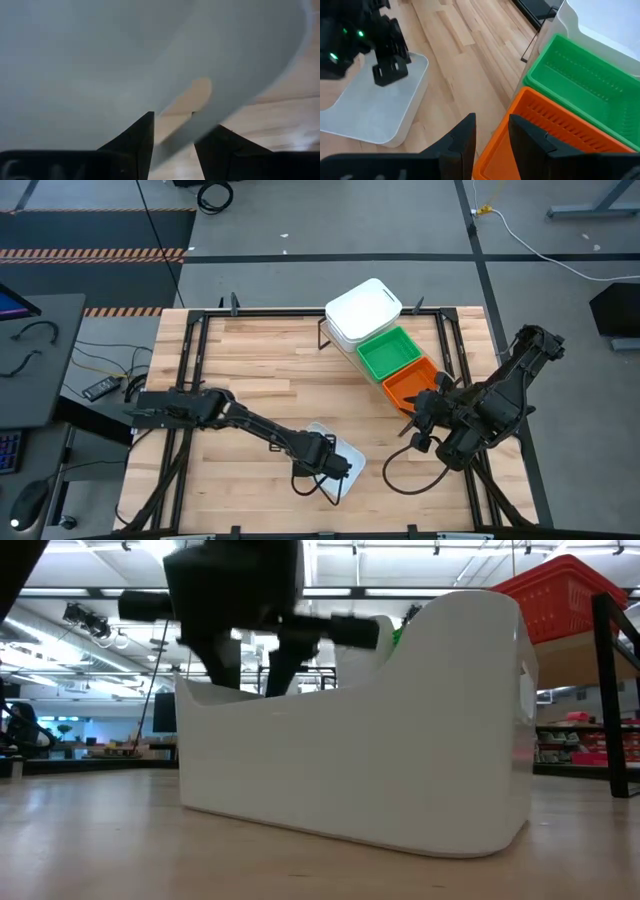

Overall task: Stack baskets on shelf by color
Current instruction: Stack the white bin on top of the white bin on the shelf

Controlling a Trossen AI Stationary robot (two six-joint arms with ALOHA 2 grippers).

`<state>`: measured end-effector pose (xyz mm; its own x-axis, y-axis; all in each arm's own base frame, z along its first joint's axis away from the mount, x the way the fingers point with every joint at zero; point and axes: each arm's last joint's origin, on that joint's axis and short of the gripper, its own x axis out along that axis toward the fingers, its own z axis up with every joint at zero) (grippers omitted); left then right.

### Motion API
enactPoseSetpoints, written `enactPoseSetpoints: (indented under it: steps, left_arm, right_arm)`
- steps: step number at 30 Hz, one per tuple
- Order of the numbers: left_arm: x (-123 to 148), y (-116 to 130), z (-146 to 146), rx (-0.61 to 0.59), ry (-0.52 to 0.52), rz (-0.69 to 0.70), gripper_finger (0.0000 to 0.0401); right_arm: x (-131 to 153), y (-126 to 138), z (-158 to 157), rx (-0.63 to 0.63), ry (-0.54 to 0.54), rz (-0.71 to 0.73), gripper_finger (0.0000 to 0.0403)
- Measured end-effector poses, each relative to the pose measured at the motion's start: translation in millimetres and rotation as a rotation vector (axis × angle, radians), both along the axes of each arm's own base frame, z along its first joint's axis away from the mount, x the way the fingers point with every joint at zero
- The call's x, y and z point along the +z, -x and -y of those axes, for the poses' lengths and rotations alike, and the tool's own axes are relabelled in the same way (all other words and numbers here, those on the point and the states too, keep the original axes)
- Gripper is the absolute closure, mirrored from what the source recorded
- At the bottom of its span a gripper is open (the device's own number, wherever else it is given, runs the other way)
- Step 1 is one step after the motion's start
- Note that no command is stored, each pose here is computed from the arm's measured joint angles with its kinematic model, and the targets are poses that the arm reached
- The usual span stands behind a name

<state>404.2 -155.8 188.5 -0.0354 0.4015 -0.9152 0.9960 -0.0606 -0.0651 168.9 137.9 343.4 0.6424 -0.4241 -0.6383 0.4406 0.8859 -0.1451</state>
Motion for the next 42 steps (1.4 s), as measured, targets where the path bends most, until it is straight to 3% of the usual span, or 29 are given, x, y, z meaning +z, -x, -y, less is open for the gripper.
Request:
enactPoseSetpoints:
  steps: [7,14,23,30,33,42]
  left_arm:
    - [-22.1,-5.1,-8.1,0.083,-0.034,-0.042,0.0293]
    - [-17.7,4.1,-3.6,0.245,-0.012,-0.064,0.0388]
    - [-17.2,8.4,14.6,0.722,0.023,0.119,0.039]
    - [-13.6,6.0,16.0,0.865,-0.002,0.261,0.0396]
    - [0.2,2.8,19.1,0.916,0.062,0.353,0.0397]
    - [79.0,18.6,25.2,1.023,0.217,0.511,0.0399]
  right_arm:
    - [0.0,0.0,0.0,0.001,0.001,-0.001,0.0282]
    - [0.2,-0.3,-0.1,0.016,0.018,-0.005,0.0282]
    - [0.3,-0.5,-0.3,0.015,0.017,-0.001,0.0282]
    - [0.3,-0.5,-0.3,0.012,0.014,0.001,0.0282]
    - [0.3,-0.5,-0.3,0.015,0.016,0.0,0.0282]
    - [0.3,-0.2,-0.7,0.017,0.017,-0.001,0.0282]
